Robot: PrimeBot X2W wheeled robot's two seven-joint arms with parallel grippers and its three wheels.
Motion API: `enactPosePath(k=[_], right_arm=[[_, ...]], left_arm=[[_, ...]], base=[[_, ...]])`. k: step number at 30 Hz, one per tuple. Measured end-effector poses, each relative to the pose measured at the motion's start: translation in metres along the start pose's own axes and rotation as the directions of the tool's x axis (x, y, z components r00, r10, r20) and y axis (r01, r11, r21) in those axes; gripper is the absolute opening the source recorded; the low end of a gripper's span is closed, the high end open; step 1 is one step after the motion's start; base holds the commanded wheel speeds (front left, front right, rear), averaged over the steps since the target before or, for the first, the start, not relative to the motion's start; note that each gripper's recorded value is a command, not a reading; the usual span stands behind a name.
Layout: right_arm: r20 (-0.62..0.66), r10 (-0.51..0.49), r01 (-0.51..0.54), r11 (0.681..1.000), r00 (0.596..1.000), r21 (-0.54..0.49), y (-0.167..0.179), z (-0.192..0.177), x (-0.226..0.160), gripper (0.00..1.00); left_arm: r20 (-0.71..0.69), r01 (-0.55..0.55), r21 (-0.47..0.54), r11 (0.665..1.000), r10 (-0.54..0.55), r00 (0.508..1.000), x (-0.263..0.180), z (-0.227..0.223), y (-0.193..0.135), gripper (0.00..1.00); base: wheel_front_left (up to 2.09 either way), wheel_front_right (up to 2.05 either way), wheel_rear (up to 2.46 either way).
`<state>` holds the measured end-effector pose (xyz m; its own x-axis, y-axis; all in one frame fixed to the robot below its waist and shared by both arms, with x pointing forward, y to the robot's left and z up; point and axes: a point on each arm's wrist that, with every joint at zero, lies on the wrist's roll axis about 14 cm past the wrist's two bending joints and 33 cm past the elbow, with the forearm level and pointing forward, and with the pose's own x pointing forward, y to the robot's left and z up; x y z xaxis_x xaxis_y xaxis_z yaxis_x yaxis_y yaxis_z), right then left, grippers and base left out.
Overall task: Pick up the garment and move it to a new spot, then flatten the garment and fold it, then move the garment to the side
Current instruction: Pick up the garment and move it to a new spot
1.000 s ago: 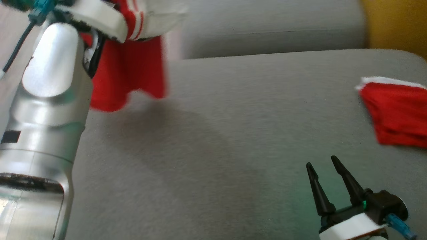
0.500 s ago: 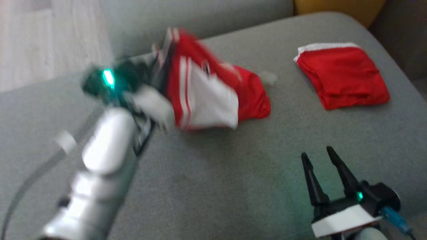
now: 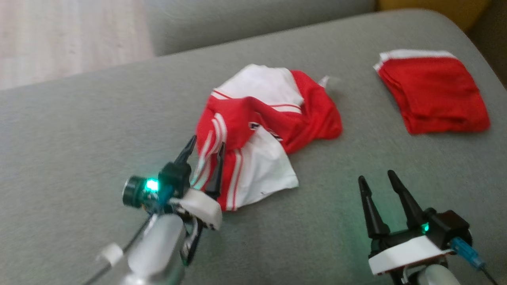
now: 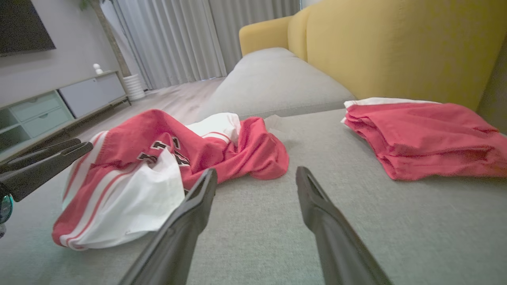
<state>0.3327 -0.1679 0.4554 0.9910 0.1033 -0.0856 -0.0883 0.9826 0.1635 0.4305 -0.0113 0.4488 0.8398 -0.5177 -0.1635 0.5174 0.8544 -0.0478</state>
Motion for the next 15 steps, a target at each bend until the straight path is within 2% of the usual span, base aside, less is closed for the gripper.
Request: enactPosePath(k=[3,7,15], right_arm=[[0.018,0.013,-0.013,1.000,1.000,0.000,0.004,0.005,0.002,1.00],[0.043,0.038,-0.038,0.999,0.998,0.001,0.011,0.012,0.004,1.00],[0.098,0.070,-0.071,0.997,0.993,0.013,0.026,0.026,-0.001,1.00]], left_arm=[[0.046,-0.047,-0.018,0.999,0.047,0.998,-0.015,0.010,0.003,1.00],[0.118,-0.162,-0.080,0.983,0.171,0.978,-0.056,0.021,0.016,1.00],[0.194,-0.373,-0.176,0.911,0.404,0.894,-0.146,0.024,0.047,1.00]], base=[[0.00,0.00,0.00],[0.00,0.00,0.00],[0.00,0.00,0.00]])
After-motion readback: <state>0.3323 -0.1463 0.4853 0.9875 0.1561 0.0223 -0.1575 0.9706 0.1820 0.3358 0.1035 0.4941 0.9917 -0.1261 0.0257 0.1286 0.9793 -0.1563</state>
